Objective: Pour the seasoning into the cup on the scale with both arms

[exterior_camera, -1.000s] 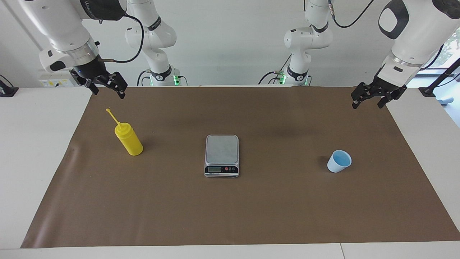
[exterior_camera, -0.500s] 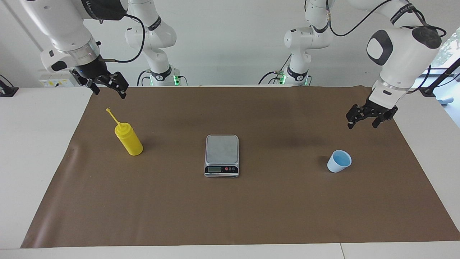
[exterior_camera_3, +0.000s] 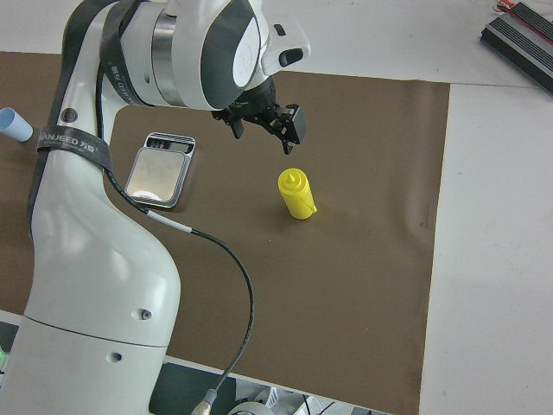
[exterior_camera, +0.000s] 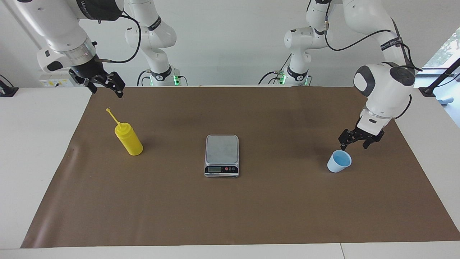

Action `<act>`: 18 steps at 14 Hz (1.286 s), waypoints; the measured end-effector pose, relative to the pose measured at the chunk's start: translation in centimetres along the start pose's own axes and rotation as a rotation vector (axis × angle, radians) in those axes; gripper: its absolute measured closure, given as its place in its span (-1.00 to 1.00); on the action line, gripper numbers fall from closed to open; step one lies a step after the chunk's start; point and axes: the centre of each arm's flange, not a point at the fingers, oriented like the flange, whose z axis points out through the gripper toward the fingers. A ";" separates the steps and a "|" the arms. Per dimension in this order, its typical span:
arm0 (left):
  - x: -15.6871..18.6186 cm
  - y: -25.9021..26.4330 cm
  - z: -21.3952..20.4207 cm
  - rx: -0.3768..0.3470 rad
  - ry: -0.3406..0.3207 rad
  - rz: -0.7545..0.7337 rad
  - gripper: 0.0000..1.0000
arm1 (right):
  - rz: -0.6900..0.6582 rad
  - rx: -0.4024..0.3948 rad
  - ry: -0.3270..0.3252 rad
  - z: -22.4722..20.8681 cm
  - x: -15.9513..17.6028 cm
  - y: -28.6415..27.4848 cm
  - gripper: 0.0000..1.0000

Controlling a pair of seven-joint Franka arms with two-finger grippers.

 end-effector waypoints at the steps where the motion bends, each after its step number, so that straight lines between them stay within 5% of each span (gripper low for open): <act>1: 0.2 -0.1 0.8 0.000 0.004 -0.001 -1.00 | 0.022 0.008 0.010 0.0 0.3 0.8 -1.00; 3: 0.5 -0.1 2.2 0.001 0.016 -0.001 -1.00 | 0.167 0.091 0.006 0.2 0.9 2.8 -1.00; 5: 0.8 -0.1 3.7 0.002 0.023 -0.001 -0.95 | 0.451 0.184 -0.038 0.4 1.2 4.9 -1.00; 8: 0.8 -0.2 5.9 0.001 0.010 -0.004 -0.64 | 0.728 0.304 -0.128 1.0 1.4 6.3 -1.00; 13: 0.8 -0.9 6.5 -0.004 0.005 -0.032 0.57 | 1.162 0.598 -0.428 6.1 5.1 14.3 -1.00; 15: 0.8 -0.7 6.0 -0.010 0.007 -0.033 0.90 | 1.230 0.617 -0.533 8.9 6.4 16.1 -1.00; 18: 0.4 -0.3 3.0 -0.013 -0.016 -0.040 0.90 | 1.242 0.595 -0.654 12.1 8.4 16.8 -1.00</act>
